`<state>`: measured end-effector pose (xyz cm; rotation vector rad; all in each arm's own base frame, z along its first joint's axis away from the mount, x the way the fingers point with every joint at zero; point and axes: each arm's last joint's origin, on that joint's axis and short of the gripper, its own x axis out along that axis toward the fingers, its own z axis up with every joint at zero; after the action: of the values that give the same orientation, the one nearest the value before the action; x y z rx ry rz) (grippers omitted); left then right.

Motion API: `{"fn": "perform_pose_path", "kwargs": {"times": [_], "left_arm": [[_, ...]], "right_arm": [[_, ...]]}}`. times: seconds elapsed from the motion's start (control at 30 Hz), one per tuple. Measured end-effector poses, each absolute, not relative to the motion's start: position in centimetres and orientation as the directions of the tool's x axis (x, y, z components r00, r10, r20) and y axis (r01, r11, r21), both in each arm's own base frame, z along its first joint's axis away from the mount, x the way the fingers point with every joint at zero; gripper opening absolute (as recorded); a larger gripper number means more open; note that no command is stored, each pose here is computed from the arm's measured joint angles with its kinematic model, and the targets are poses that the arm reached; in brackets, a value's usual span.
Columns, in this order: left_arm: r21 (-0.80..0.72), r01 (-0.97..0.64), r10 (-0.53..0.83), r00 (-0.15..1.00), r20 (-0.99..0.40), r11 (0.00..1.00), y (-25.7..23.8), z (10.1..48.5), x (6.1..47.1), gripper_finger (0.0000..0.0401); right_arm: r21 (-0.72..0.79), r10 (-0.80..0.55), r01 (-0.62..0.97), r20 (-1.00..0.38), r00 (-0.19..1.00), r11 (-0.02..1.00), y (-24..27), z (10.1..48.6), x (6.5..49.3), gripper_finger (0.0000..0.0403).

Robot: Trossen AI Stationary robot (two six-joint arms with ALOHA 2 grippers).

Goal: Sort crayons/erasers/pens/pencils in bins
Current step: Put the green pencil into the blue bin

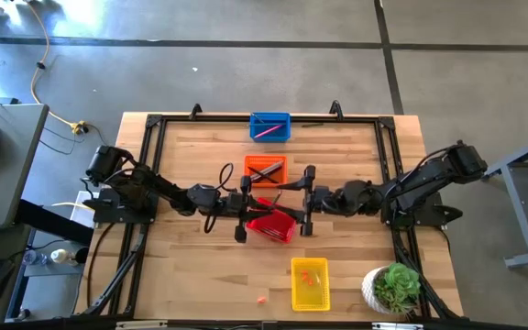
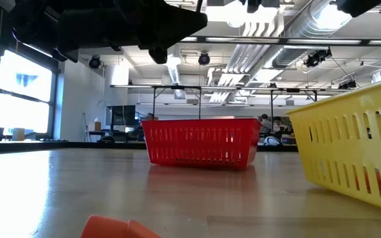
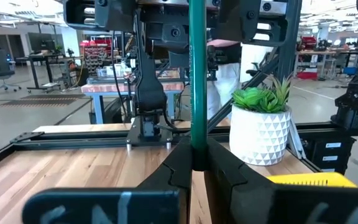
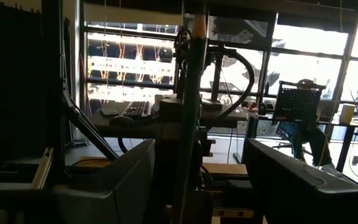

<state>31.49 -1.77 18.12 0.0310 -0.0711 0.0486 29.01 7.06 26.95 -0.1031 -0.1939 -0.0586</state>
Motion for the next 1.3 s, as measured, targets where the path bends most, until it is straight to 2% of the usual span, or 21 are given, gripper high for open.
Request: {"fn": "perform_pose_path", "kwargs": {"times": [0.33, 0.67, 1.07, 1.3], "left_arm": [[0.022, -0.049, 0.048, 0.996, 0.072, 0.999, -1.8, 18.1, 31.5, 0.0007], [0.020, -0.053, 0.051, 0.996, 0.077, 0.998, -1.7, 18.2, 31.5, 0.0007], [-0.020, -0.064, 0.065, 0.995, 0.076, 0.998, -1.2, 18.2, 31.5, 0.0007], [-0.032, -0.068, 0.070, 0.995, 0.075, 0.997, -1.1, 18.2, 31.5, 0.0007]], "right_arm": [[-0.080, 0.007, 0.009, 0.203, 0.979, 0.997, 6.9, 26.9, 29.1, 0.0154], [-0.061, -0.001, 0.014, 0.204, 0.979, 0.998, 6.0, 26.9, 29.3, 0.0154], [-0.082, -0.008, 0.025, 0.204, 0.979, 0.996, 6.0, 26.9, 29.3, 0.0059], [-0.072, -0.045, 0.061, 0.211, 0.976, 0.996, 5.8, 27.0, 29.3, 0.0076]]}}
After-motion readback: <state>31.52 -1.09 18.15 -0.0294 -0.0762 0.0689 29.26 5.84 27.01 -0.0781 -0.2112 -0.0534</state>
